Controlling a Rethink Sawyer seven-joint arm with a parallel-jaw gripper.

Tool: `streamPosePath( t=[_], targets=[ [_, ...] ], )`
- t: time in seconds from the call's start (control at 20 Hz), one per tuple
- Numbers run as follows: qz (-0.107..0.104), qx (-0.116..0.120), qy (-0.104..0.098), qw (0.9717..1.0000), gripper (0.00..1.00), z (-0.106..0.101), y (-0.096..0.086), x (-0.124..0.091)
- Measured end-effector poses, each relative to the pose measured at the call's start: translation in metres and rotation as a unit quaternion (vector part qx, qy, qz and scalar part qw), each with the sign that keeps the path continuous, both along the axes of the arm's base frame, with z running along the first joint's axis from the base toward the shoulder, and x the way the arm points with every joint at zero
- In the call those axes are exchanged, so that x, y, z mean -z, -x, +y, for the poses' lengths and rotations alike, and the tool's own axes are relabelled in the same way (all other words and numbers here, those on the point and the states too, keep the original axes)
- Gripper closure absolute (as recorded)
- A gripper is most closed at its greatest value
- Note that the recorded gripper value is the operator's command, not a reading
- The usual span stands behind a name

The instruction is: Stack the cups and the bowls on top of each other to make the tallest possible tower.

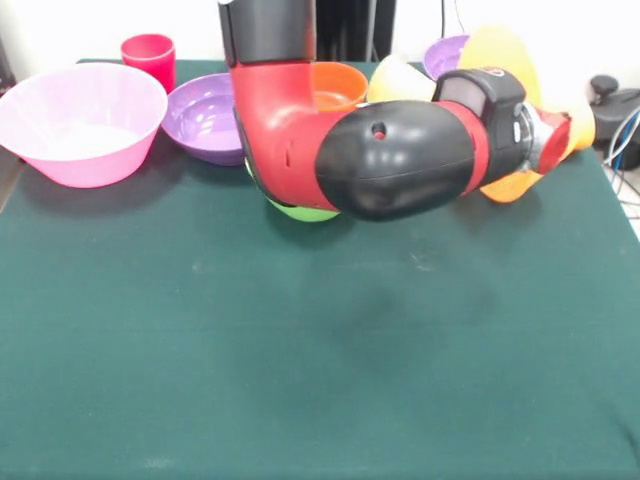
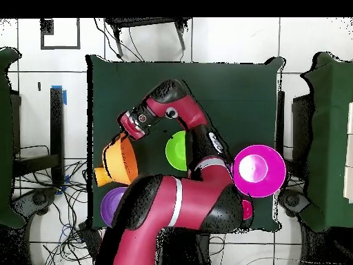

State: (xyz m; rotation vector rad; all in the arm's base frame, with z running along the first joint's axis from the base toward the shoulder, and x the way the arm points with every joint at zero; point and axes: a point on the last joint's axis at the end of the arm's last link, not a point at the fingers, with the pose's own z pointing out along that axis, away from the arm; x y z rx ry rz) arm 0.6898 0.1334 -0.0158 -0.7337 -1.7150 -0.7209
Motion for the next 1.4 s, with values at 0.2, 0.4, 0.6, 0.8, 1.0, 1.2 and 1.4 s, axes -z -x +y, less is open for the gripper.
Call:
streamPosePath(
  t=[0.2, 0.4, 0.6, 0.8, 1.0, 1.2, 1.4],
  targets=[
    [-0.003, 0.000, -0.012, 0.9999, 1.00, 0.006, -0.002, -0.008],
    [-0.017, -0.003, -0.022, 0.9996, 1.00, 0.010, -0.012, -0.030],
    [-0.027, -0.009, -0.035, 0.9990, 1.00, 0.006, -0.024, -0.053],
    [-0.037, -0.020, -0.068, 0.9968, 1.00, -0.003, -0.043, -0.081],
    [-0.051, -0.035, -0.098, 0.9933, 1.00, -0.013, -0.062, -0.104],
    [-0.075, -0.053, -0.119, 0.9887, 1.00, -0.028, -0.082, -0.123],
    [-0.093, -0.066, -0.121, 0.9860, 1.00, -0.042, -0.092, -0.131]
  ],
)
